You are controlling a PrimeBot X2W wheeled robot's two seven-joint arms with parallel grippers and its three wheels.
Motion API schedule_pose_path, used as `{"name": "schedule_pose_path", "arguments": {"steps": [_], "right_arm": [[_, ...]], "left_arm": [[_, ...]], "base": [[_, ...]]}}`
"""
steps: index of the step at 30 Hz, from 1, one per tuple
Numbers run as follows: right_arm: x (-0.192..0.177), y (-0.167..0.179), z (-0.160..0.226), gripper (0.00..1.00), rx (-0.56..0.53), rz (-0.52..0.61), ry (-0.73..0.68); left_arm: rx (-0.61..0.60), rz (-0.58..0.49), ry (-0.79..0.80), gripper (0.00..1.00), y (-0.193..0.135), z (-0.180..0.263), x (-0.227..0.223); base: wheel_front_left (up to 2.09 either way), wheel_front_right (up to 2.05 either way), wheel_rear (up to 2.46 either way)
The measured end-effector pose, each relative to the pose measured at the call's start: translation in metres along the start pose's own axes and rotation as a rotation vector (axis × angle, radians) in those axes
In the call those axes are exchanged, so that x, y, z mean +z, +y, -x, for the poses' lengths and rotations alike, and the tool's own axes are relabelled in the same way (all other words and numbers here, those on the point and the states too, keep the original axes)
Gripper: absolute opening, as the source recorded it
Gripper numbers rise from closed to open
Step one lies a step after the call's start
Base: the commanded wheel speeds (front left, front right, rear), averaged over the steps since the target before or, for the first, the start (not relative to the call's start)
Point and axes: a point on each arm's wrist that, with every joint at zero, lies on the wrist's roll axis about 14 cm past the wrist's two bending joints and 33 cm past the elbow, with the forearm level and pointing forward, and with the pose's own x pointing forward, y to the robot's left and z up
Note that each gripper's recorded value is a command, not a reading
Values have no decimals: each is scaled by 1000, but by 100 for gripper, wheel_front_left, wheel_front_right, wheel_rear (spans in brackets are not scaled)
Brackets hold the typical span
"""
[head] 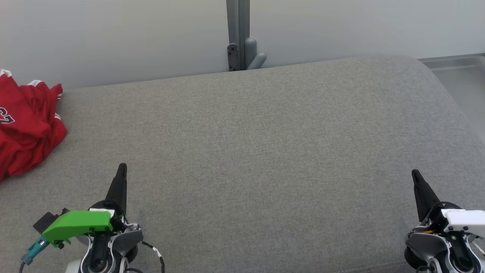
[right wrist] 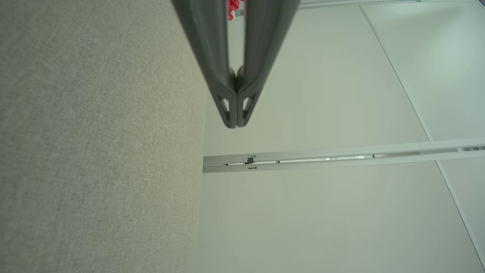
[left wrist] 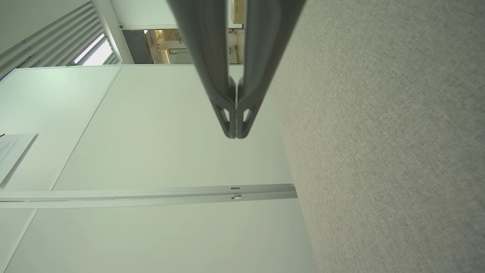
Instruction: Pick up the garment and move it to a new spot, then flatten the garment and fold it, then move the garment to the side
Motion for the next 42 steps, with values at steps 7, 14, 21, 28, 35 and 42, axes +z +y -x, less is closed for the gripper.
{"name": "schedule_pose_path", "arguments": {"steps": [7, 14, 21, 28, 35, 42], "right_arm": [[0, 0, 0, 0, 0, 0, 0], [0, 0, 0, 0, 0, 0, 0], [0, 0, 0, 0, 0, 0, 0], [0, 0, 0, 0, 0, 0, 0], [0, 0, 0, 0, 0, 0, 0], [0, 0, 0, 0, 0, 0, 0]], "left_arm": [[0, 0, 0, 0, 0, 0, 0], [0, 0, 0, 0, 0, 0, 0], [0, 0, 0, 0, 0, 0, 0], [0, 0, 0, 0, 0, 0, 0], [0, 0, 0, 0, 0, 0, 0], [0, 0, 0, 0, 0, 0, 0]], "base": [[0, 0, 0], [0, 0, 0], [0, 0, 0], [0, 0, 0], [0, 0, 0], [0, 0, 0]]}}
